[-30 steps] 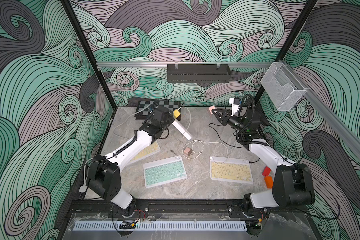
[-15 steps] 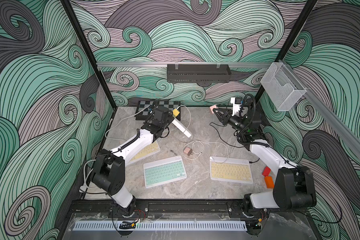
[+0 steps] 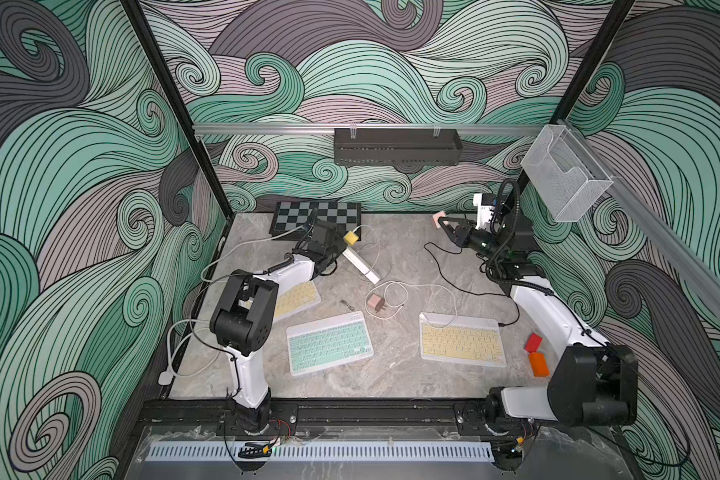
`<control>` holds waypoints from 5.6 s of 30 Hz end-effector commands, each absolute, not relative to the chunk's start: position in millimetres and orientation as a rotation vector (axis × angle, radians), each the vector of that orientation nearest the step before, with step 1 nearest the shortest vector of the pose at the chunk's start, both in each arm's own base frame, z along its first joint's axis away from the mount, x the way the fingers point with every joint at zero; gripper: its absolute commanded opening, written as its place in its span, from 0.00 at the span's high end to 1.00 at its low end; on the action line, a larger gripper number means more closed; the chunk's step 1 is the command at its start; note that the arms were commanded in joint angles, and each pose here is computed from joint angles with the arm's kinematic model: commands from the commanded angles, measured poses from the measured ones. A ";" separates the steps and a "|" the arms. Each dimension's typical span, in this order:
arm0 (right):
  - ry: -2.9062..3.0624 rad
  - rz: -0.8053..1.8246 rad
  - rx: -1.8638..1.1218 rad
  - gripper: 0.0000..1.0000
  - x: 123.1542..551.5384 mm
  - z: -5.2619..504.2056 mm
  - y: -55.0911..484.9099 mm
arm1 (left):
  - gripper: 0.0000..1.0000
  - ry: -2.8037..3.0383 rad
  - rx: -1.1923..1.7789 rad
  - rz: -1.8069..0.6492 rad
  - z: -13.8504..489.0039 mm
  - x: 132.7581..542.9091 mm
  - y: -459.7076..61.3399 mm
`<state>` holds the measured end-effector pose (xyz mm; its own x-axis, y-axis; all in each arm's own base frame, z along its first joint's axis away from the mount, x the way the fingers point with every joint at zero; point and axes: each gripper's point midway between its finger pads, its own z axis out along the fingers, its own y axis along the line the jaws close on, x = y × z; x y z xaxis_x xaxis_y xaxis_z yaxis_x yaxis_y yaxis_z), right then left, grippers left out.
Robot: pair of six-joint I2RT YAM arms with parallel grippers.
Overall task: Unplug the wireless keyboard
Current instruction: Place the socket at the center of the board, then place the plug at the center of the board, then pick up the plug from the center of the board.
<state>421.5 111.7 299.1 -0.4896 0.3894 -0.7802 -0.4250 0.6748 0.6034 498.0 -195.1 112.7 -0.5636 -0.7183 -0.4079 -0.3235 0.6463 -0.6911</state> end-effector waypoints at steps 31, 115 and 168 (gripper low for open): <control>1.983 1.079 -0.079 1.00 404.0 265.8 129.8 | 0.64 2.165 -0.816 -1.036 80.6 500.2 -225.1; 2.468 1.127 0.217 1.00 406.6 93.1 152.0 | 0.38 2.088 0.561 -1.435 229.5 325.3 -334.1; 2.407 0.928 0.402 0.28 389.9 121.9 90.8 | 0.18 2.231 1.098 -0.441 53.7 429.3 -425.4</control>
